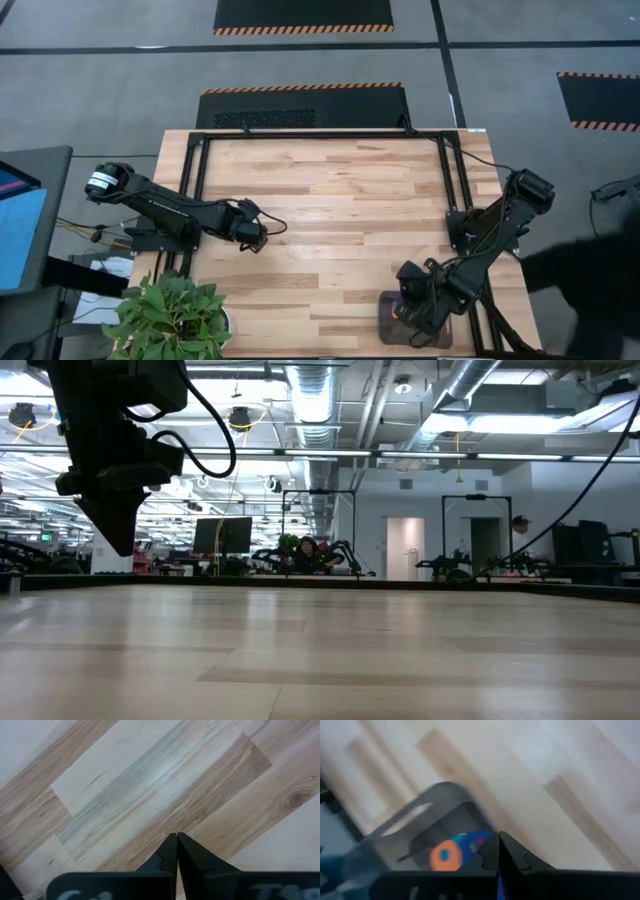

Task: Nest measuring cups in basket
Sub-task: Stack the purple measuring cup on top of the orange measuring cup in the black bin

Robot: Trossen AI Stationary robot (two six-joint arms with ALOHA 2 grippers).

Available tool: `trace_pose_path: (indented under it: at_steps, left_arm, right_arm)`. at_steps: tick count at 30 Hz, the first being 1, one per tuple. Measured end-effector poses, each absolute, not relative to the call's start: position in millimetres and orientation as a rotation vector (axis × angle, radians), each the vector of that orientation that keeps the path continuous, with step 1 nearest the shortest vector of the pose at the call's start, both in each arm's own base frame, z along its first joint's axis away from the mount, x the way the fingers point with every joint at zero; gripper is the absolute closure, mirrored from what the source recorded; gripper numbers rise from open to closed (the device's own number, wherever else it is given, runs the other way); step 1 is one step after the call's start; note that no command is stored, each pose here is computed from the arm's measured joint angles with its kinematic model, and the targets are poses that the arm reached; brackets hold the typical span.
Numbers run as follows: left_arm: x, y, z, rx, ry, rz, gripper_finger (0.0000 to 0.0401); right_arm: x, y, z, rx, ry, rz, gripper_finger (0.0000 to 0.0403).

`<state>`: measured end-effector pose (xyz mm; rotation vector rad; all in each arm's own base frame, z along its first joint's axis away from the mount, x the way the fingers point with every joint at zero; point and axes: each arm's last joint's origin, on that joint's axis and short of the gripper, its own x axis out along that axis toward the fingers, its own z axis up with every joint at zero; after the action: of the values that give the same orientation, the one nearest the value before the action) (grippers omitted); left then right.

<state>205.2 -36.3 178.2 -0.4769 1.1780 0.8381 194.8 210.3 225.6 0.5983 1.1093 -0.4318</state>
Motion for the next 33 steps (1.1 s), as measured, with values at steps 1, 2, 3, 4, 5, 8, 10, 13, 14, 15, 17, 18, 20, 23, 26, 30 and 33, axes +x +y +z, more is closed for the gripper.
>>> trace_pose_path:
  at_steps: [1, 2, 3, 4, 5, 8, 10, 13, 14, 15, 17, 18, 20, 23, 26, 30, 33]
  left_arm:
    - [205.2, -36.3, 178.2, -0.475, 1.176, 0.839, 0.0401]
    - [205.2, -36.3, 178.2, -0.475, 1.176, 0.84, 0.0401]
    - [205.2, -36.3, 178.2, -0.475, 1.176, 0.84, 0.0401]
    - [205.2, -36.3, 178.2, -0.475, 1.176, 0.84, 0.0401]
    - [205.2, -36.3, 178.2, -0.475, 1.176, 0.84, 0.0401]
    - [205.2, -36.2, 178.3, -0.474, 1.175, 0.84, 0.0401]
    - [205.2, -36.2, 178.3, -0.474, 1.174, 0.841, 0.0401]
    - [205.2, -36.2, 178.3, -0.474, 1.175, 0.84, 0.0401]
    - [205.2, -36.3, 178.3, -0.475, 1.175, 0.84, 0.0401]
    - [205.2, -36.3, 178.3, -0.475, 1.175, 0.84, 0.0401]
    - [205.2, -36.3, 178.3, -0.474, 1.175, 0.84, 0.0401]
    - [205.2, -36.2, 178.3, -0.474, 1.175, 0.84, 0.0401]
    - [205.2, -36.2, 178.3, -0.474, 1.176, 0.84, 0.0401]
    - [205.2, -36.1, 178.3, -0.471, 1.173, 0.842, 0.0401]
    - [205.3, -35.6, 178.5, -0.458, 1.161, 0.851, 0.0401]
    - [205.4, -35.4, 178.6, -0.453, 1.156, 0.854, 0.0401]
    - [205.3, -35.4, 178.7, -0.452, 1.157, 0.854, 0.0401]
  right_arm:
    - [196.5, 212.3, 227.8, 0.589, 1.104, -0.397, 0.0387]
    - [198.2, 214.6, 230.6, 0.578, 1.098, -0.361, 0.039]
    - [199.5, 217.0, 233.8, 0.572, 1.09, -0.329, 0.0393]
    - [200.2, 219.0, 236.2, 0.565, 1.084, -0.304, 0.0394]
    - [200.2, 220.5, 238.1, 0.558, 1.082, -0.288, 0.0395]
    - [198.8, 221.7, 240.8, 0.545, 1.086, -0.282, 0.0391]
    - [197.1, 219.7, 239.8, 0.557, 1.097, -0.321, 0.0384]
    - [193.9, 218.7, 238.1, 0.587, 1.127, -0.368, 0.0379]
    - [193.1, 219.8, 237.5, 0.595, 1.14, -0.367, 0.038]
    - [192.0, 221.2, 237.2, 0.6, 1.147, -0.362, 0.0382]
    - [190.0, 224.2, 237.3, 0.609, 1.166, -0.341, 0.039]
    - [189.7, 226.4, 237.8, 0.613, 1.168, -0.318, 0.0393]
    - [190.3, 232.8, 239.5, 0.616, 1.159, -0.242, 0.0397]
    - [191.1, 244.1, 243.5, 0.619, 1.132, -0.108, 0.0396]
    - [193.3, 251.1, 238.5, 0.631, 1.166, -0.064, 0.0388]
    - [195.8, 260.0, 224.2, 0.627, 1.25, -0.037, 0.039]
    - [198.1, 265.2, 211.7, 0.602, 1.278, -0.047, 0.0396]
